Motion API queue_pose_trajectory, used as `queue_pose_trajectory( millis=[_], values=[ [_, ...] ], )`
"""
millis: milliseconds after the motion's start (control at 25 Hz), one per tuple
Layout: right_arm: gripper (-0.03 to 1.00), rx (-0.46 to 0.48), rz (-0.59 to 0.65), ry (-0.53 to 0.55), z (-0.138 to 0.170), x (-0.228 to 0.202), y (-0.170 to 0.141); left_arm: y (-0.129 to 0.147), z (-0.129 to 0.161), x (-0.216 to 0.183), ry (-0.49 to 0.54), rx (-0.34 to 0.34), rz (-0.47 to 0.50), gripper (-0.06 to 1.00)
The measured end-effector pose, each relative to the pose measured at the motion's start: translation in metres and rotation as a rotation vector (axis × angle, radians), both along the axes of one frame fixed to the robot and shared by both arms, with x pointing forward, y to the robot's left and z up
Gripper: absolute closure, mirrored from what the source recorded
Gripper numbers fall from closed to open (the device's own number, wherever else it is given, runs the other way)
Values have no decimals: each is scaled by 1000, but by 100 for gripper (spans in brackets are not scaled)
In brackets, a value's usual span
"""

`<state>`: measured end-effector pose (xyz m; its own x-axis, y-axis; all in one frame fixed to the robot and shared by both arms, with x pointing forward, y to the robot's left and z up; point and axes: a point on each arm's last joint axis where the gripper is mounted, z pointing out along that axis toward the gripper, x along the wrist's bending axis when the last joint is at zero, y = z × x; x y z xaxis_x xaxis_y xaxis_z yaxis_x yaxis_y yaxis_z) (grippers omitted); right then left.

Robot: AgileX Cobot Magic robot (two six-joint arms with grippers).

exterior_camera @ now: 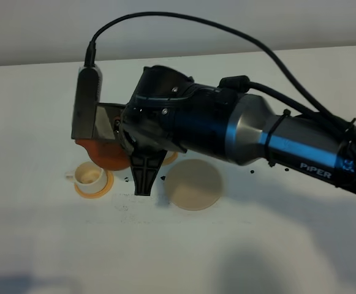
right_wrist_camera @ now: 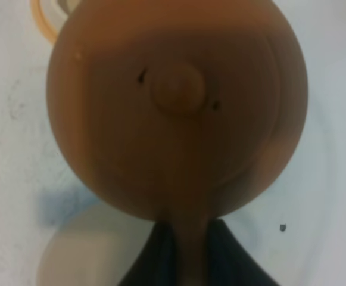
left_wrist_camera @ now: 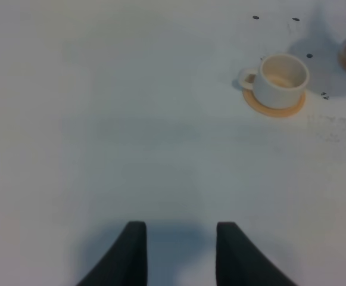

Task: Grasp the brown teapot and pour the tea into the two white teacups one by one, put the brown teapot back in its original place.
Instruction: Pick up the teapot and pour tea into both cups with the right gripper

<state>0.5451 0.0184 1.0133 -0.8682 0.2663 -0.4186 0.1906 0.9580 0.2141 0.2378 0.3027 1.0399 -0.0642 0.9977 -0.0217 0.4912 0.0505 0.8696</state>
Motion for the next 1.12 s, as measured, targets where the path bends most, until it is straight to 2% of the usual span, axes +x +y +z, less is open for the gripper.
queue_pose_trajectory(
  millis=[440, 1120],
  values=[
    [88, -90, 2, -60, -19, 10, 1, 0, 0, 0, 0, 0, 0, 64],
    [88, -177, 102, -176, -35, -2, 26, 0, 0, 0, 0, 0, 0, 64]
  ],
)
